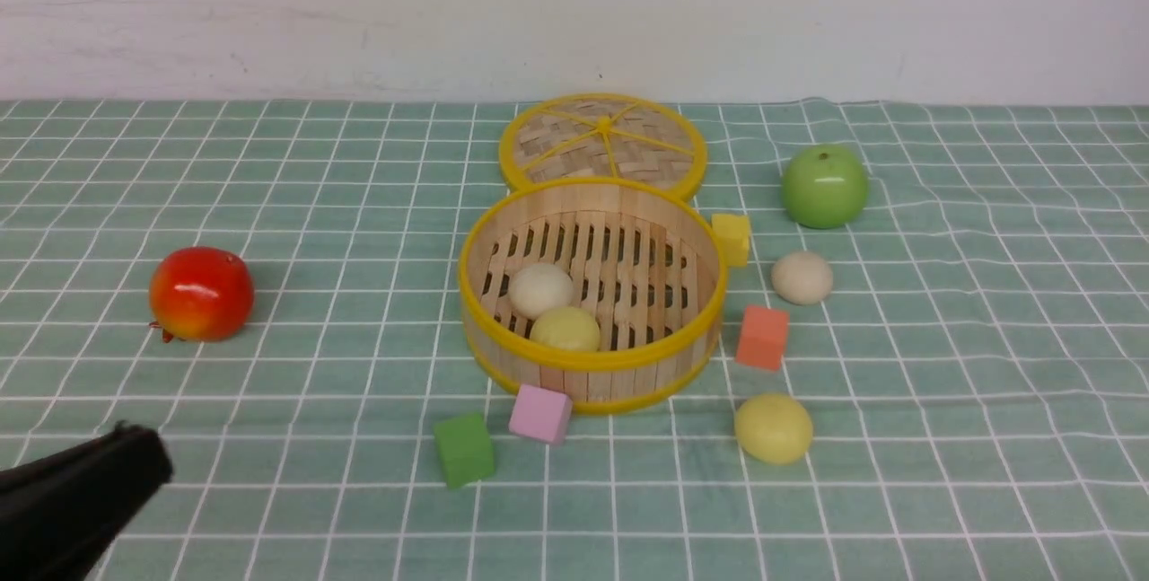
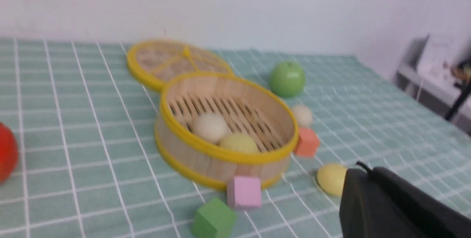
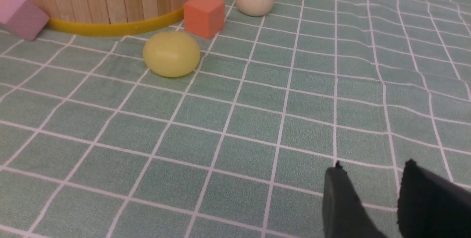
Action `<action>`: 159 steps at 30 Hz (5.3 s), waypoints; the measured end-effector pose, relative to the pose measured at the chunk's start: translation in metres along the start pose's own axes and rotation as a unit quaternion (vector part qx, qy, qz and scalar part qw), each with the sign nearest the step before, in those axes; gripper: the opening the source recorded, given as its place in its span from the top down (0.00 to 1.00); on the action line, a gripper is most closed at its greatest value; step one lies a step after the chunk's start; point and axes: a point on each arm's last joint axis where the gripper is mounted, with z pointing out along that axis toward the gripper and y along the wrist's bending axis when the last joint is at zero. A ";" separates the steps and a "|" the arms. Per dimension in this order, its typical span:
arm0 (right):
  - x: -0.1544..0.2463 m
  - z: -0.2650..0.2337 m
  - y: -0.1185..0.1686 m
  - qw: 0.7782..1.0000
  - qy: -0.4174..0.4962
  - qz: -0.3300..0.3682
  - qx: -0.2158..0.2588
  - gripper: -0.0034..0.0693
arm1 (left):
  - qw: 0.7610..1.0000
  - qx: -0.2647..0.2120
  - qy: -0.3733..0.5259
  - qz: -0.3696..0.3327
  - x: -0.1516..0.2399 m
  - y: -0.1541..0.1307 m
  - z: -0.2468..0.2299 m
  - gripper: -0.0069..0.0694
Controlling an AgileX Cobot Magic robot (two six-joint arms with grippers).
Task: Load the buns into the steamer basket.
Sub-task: Use the right arm to grab a steamed stuffed bun, then use the right arm to put the steamed stuffed bun into the steamer, then use the right arm to grab a steamed stuffed bun
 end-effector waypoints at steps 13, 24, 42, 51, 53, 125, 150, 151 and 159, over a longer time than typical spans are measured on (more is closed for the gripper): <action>-0.003 0.001 0.001 0.999 -0.025 0.039 -0.005 0.62 | 1.000 -0.005 -0.011 -0.004 0.007 0.003 -0.002 0.93; -0.030 -0.005 -0.004 0.905 -0.168 0.388 -0.048 0.62 | 1.000 -0.005 -0.011 -0.004 0.007 0.003 -0.002 0.93; -0.129 0.104 0.016 0.901 0.396 0.120 -0.130 0.95 | 1.000 -0.005 -0.011 -0.004 0.007 0.003 -0.002 0.93; -0.142 0.201 0.062 0.886 0.436 0.035 -0.156 0.94 | 1.000 -0.004 -0.011 -0.004 0.007 0.003 -0.002 0.92; -0.142 0.218 0.072 0.887 0.436 0.023 -0.151 0.92 | 1.000 -0.004 -0.011 -0.004 0.007 0.003 -0.002 0.92; -0.212 0.292 0.075 0.982 0.157 -0.014 -0.105 0.24 | 1.000 -0.005 -0.011 -0.005 0.008 0.003 -0.002 0.84; -0.140 0.412 0.026 0.951 0.306 0.020 -0.029 0.38 | 1.000 -0.005 -0.011 -0.005 0.008 0.003 -0.002 0.81; -0.141 0.412 0.026 0.951 0.306 0.020 -0.029 0.38 | 1.000 -0.005 -0.011 -0.005 0.008 0.003 -0.002 0.81; -0.143 0.410 0.014 0.950 0.308 0.050 -0.014 0.38 | 1.000 -0.005 -0.011 -0.005 0.008 0.003 -0.002 0.79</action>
